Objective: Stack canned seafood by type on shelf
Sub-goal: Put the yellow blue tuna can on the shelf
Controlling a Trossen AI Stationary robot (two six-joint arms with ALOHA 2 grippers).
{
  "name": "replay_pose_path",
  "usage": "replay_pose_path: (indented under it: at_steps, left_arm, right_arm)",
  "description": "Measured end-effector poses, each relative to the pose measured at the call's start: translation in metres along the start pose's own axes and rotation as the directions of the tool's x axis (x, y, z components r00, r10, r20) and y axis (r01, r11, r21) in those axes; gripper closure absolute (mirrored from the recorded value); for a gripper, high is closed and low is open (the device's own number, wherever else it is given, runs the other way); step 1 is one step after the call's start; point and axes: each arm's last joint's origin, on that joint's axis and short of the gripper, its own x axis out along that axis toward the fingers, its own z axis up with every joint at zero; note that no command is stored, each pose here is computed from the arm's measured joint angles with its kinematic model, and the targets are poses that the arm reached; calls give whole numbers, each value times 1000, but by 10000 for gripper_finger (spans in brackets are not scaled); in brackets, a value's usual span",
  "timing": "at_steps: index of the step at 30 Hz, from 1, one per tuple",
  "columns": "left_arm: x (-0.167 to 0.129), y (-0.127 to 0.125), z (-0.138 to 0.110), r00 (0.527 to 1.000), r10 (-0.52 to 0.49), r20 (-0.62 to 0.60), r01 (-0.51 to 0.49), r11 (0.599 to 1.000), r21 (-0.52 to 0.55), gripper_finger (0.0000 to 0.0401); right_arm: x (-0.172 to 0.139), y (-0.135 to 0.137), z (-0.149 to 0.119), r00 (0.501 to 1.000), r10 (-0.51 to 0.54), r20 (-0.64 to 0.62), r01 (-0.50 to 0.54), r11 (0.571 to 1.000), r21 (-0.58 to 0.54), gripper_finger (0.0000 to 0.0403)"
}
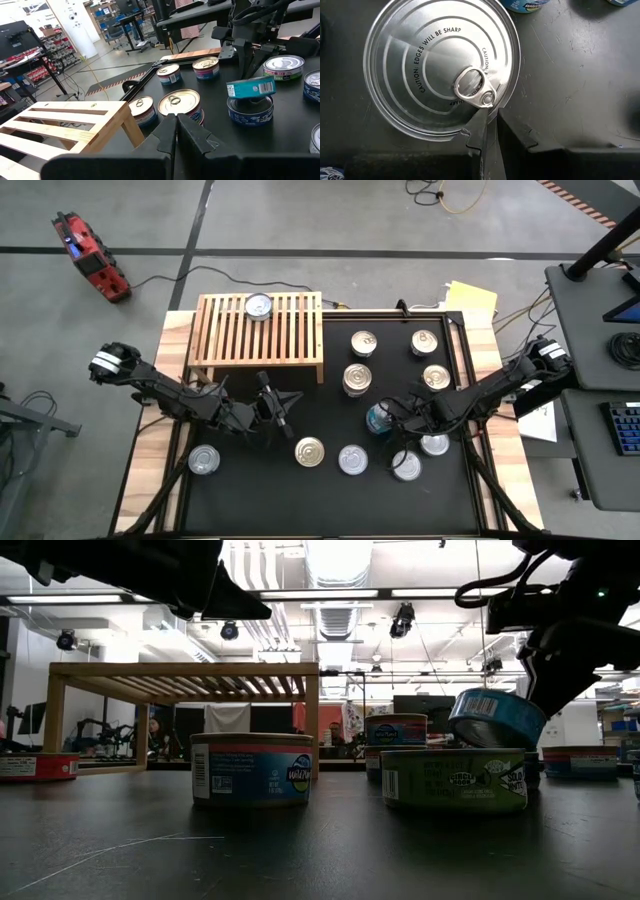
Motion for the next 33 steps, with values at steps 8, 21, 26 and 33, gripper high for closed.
replay_pose_path:
  at_steps: [8,21,26,33]
  left_arm:
    - [0,-1,-1,1000,-28,-5,28,1000,8,401]
    - [0,-1,-1,1000,-28,-6,28,1000,7,401]
    - [0,-1,-1,999,-35,-5,35,999,7,401]
    - [0,-4,-1,990,-138,9,138,990,-5,401]
  right_arm:
    - [7,-3,-8,999,-17,-30,17,1000,11,369]
    - [13,-5,-13,999,-34,-26,34,999,13,369]
    - [13,-5,-13,999,-34,-26,35,999,13,369]
    - [12,-6,-13,998,-66,-6,67,998,7,369]
